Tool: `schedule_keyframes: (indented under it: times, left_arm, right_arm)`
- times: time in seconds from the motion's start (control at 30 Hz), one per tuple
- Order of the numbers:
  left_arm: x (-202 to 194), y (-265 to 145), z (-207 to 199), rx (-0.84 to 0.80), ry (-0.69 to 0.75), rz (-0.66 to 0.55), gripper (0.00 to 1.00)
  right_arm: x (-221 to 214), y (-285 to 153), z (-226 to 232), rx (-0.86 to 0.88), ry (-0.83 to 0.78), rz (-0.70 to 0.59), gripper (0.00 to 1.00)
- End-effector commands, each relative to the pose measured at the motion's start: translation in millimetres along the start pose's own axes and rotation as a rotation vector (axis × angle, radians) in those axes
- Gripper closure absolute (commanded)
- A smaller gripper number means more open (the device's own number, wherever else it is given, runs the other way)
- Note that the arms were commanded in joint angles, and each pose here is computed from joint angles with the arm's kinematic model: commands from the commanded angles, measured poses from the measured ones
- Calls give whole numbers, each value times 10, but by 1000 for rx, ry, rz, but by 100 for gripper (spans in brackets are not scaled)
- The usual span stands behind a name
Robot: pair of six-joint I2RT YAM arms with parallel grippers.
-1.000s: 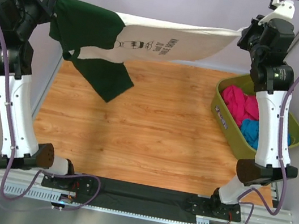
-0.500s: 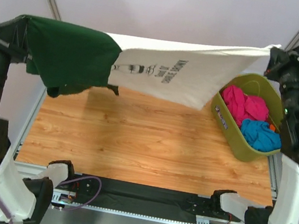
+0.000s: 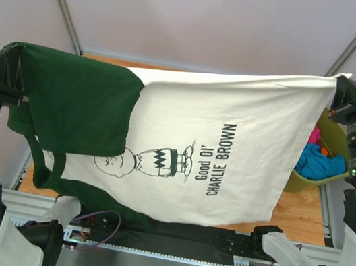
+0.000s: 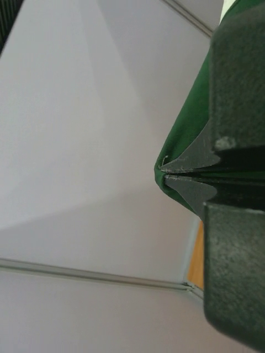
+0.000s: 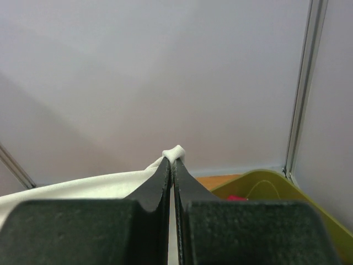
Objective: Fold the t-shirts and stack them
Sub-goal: Flatten the tshirt out
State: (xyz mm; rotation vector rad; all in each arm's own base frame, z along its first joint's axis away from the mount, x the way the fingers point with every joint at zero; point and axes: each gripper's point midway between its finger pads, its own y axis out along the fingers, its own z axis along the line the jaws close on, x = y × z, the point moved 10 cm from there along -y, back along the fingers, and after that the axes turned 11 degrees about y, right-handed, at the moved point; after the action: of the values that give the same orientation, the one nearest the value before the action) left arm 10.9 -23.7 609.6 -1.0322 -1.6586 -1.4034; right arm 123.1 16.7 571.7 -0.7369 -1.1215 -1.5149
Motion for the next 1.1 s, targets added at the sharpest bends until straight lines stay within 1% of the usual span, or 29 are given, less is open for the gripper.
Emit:
schedule_keyframes:
  times: [0.0, 0.07, 0.1, 0.13, 0.17, 0.23, 0.27, 0.3, 0.33, 0.37, 0.4, 0.43, 0.47, 0.5, 0.53, 0.57, 0.6, 0.63, 0.67, 0.73, 0.77, 0.8, 0.83, 0.87, 0.9, 0.93, 0.97, 1.0, 1.07]
  left_arm:
    - [-516, 657, 232, 84, -5, 221, 100]
    - [-635, 793, 284, 85, 13, 237, 100]
    - [-795, 916, 347, 101, 20, 277, 100]
    - [-866, 968, 373, 107, 20, 295, 100]
    - [-1036, 1073, 426, 119, 13, 347, 100]
    - [-1180, 1184, 462, 114, 3, 370, 100]
    - [-1377, 1246, 512, 123, -6, 419, 100]
    - [-1446, 1299, 530, 120, -10, 412, 100]
    - [-1540, 1329, 555, 125, -16, 425, 100]
    - [-1759, 1344, 606, 137, -24, 475, 100]
    - [-1835, 1386, 626, 135, -27, 466, 100]
    - [-1952, 1403, 649, 140, -36, 483, 100]
    - [-2209, 1412, 710, 155, -47, 539, 100]
    - [-2302, 1453, 742, 159, -47, 534, 100]
    - [-2419, 1474, 760, 162, -62, 552, 100]
    - [-2665, 1488, 808, 167, -70, 608, 100]
    - [-2752, 1537, 826, 159, -72, 598, 100]
    - [-2850, 1561, 839, 160, -75, 608, 100]
    - [-3052, 1602, 854, 155, -79, 634, 100]
    - [-3232, 1650, 867, 156, -70, 658, 100]
    - [-3411, 1694, 867, 157, -64, 695, 100]
    - [-3483, 1746, 890, 167, -60, 694, 100]
    - [-3553, 1789, 906, 174, -61, 703, 100]
    - [-3691, 1874, 944, 185, -63, 723, 100]
    - [-3742, 1929, 969, 199, -57, 725, 100]
    - [-3843, 2030, 1005, 208, -52, 741, 100]
    - [-3889, 2094, 1023, 210, -48, 743, 100]
    - [-3930, 2167, 1043, 210, -37, 746, 100]
    - [-4056, 2372, 1086, 208, -32, 760, 100]
  right_arm:
    - [-419, 399, -117, -103, -68, 146, 100]
    - [-608, 555, -146, -121, -78, 208, 100]
    - [-758, 630, -188, -138, -87, 251, 100]
    - [-833, 689, -201, -145, -91, 265, 100]
    - [-963, 776, -227, -158, -94, 298, 100]
    - [-1212, 930, -289, -182, -102, 342, 100]
    - [-1300, 980, -305, -189, -98, 355, 100]
    - [-1457, 1033, -350, -200, -105, 389, 100]
    - [-1531, 1100, -355, -199, -98, 388, 100]
    - [-1670, 1185, -385, -207, -99, 416, 100]
    - [-1838, 1230, -432, -220, -104, 455, 100]
    - [-1996, 1336, -458, -229, -103, 475, 100]
    - [-2106, 1385, -490, -239, -109, 492, 100]
    - [-2213, 1438, -522, -255, -111, 506, 100]
    - [-2433, 1542, -584, -273, -124, 540, 100]
    - [-2529, 1596, -608, -279, -129, 554, 100]
    - [-2616, 1653, -641, -298, -139, 560, 100]
    - [-2794, 1774, -689, -312, -147, 578, 100]
    - [-2867, 1837, -698, -315, -151, 584, 100]
    - [-3070, 2038, -743, -334, -159, 598, 100]
    - [-3122, 2112, -742, -332, -164, 600, 100]
    - [-3179, 2184, -751, -331, -165, 608, 100]
    - [-3387, 2269, -800, -340, -183, 655, 100]
    - [-3343, 2388, -759, -329, -179, 633, 100]
    - [-3410, 2436, -775, -336, -188, 651, 100]
    - [-3581, 2513, -825, -348, -202, 681, 100]
    - [-3563, 2603, -804, -346, -200, 662, 100]
    - [-3709, 2662, -849, -359, -211, 683, 100]
    - [-3798, 2745, -874, -361, -217, 687, 100]
